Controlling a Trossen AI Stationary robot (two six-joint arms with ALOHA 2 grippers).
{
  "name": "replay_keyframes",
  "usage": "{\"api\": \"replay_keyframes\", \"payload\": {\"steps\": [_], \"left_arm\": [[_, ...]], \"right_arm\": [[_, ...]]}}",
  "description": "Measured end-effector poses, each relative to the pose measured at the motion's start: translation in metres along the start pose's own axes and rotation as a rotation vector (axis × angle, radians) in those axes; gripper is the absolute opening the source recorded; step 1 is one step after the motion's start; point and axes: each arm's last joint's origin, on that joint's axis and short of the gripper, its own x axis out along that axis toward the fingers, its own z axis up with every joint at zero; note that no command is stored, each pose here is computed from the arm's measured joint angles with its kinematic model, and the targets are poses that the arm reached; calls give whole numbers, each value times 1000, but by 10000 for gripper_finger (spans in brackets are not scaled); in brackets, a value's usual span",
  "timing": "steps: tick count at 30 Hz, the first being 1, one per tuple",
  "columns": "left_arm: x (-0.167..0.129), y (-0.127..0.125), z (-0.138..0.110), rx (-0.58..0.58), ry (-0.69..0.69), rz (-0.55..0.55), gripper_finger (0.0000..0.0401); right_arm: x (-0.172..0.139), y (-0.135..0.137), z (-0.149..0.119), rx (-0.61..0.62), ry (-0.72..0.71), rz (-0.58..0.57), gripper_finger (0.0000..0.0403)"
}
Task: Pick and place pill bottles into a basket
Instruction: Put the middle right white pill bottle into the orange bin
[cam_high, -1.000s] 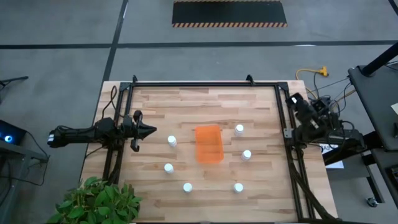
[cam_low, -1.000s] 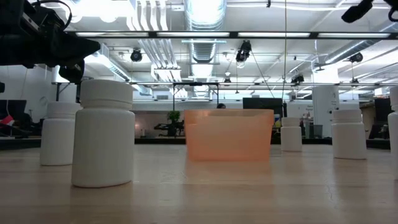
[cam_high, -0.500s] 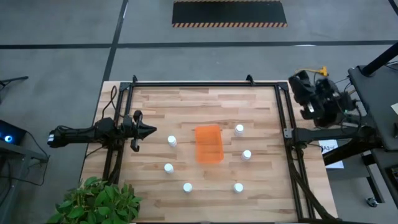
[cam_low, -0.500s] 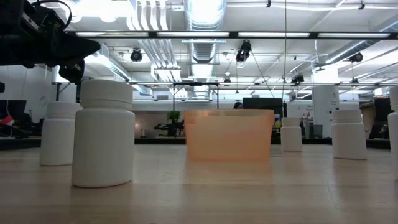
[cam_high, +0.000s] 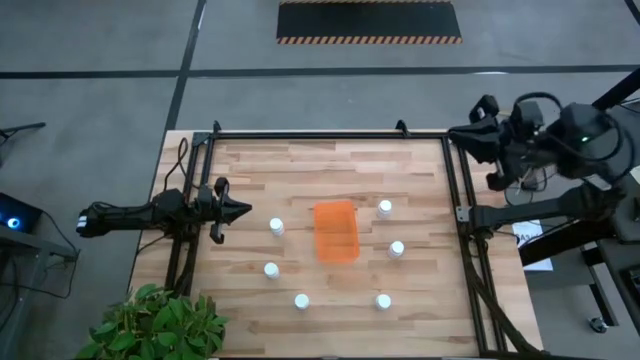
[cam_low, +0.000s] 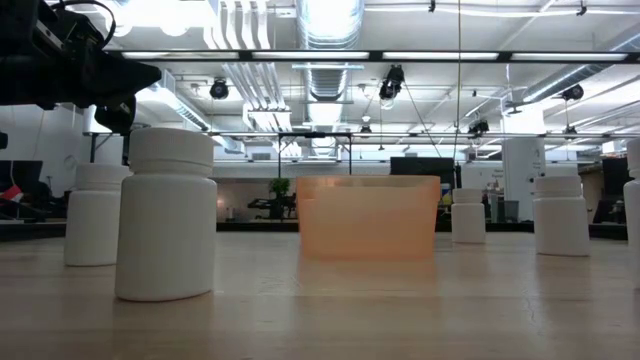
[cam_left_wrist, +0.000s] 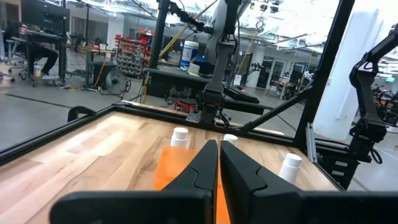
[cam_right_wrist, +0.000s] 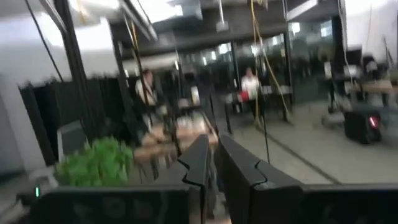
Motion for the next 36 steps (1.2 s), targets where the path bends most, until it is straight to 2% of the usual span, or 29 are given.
{"api": "replay_keyframes", "payload": {"steps": [7,13,18,22,29,36], "left_arm": [[0,0,0,0,0,0,0],[0,0,0,0,0,0,0],[0,0,0,0,1,0,0],[0,0,0,0,1,0,0],[0,0,0,0,0,0,0],[0,0,0,0,1,0,0]], "right_arm": [[-18,3,11,-3,273,-49,28],[-19,4,7,-60,439,-18,28],[-11,1,-4,-66,554,-28,28],[-4,1,-12,-54,632,7,28],[7,-3,-33,-88,862,19,28],[32,-7,-47,-29,956,-18,29]]}}
